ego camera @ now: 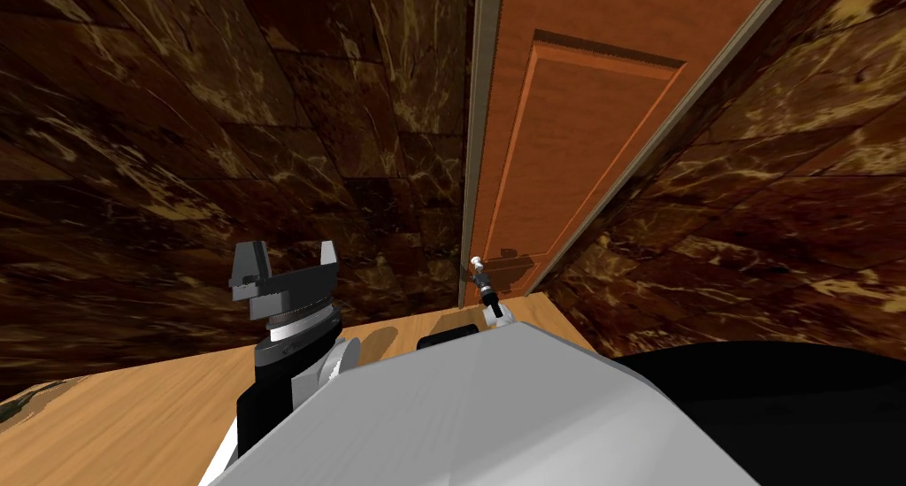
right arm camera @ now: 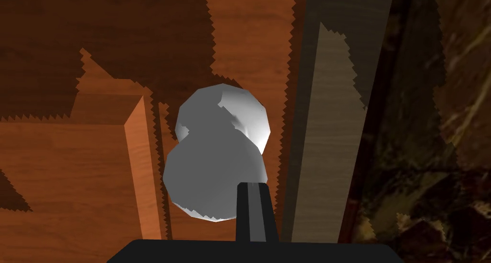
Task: Pull the door open
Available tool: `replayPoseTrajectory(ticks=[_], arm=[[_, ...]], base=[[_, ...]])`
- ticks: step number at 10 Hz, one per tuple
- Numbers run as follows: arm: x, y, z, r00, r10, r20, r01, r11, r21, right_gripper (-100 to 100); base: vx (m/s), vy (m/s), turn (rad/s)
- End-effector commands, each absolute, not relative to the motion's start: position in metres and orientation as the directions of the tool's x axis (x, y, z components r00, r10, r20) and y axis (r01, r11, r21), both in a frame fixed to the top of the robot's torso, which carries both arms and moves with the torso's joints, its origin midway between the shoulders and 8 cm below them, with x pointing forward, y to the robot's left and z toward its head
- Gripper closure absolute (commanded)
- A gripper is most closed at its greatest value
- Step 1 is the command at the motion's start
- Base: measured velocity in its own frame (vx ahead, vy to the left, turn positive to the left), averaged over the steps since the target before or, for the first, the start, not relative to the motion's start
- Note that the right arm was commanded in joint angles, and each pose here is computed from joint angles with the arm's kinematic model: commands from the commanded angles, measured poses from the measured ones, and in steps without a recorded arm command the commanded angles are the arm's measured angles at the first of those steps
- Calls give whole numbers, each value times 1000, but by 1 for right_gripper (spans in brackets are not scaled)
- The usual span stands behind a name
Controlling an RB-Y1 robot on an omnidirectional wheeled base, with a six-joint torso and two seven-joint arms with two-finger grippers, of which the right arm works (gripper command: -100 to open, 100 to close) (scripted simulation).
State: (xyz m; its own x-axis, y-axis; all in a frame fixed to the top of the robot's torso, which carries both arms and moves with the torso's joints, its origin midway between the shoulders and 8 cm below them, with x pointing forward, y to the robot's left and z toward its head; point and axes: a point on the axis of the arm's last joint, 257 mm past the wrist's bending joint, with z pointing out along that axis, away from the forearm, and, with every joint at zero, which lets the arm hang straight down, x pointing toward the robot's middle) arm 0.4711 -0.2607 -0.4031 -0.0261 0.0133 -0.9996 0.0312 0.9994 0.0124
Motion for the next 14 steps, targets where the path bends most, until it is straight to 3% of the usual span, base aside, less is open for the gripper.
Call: replayPoseTrajectory(ticks=[1, 2, 8, 12, 14], arm=[[473, -260, -403, -27, 14, -1000, 30, 999, 13, 100], [471, -279, -401, -23, -9, -1000, 38, 999, -10, -100], [469, -318, -393, -10, -38, -999, 54, 998, -38, -100], [467, -322, -392, -1, -5, -1000, 62, 998, -5, -100], [459, -344, -393, -2, -12, -1000, 89, 996, -12, -100]], base=[[0, 0, 0], [-28, 81, 73], [-78, 81, 31], [-205, -18, -7], [-7, -19, 99]])
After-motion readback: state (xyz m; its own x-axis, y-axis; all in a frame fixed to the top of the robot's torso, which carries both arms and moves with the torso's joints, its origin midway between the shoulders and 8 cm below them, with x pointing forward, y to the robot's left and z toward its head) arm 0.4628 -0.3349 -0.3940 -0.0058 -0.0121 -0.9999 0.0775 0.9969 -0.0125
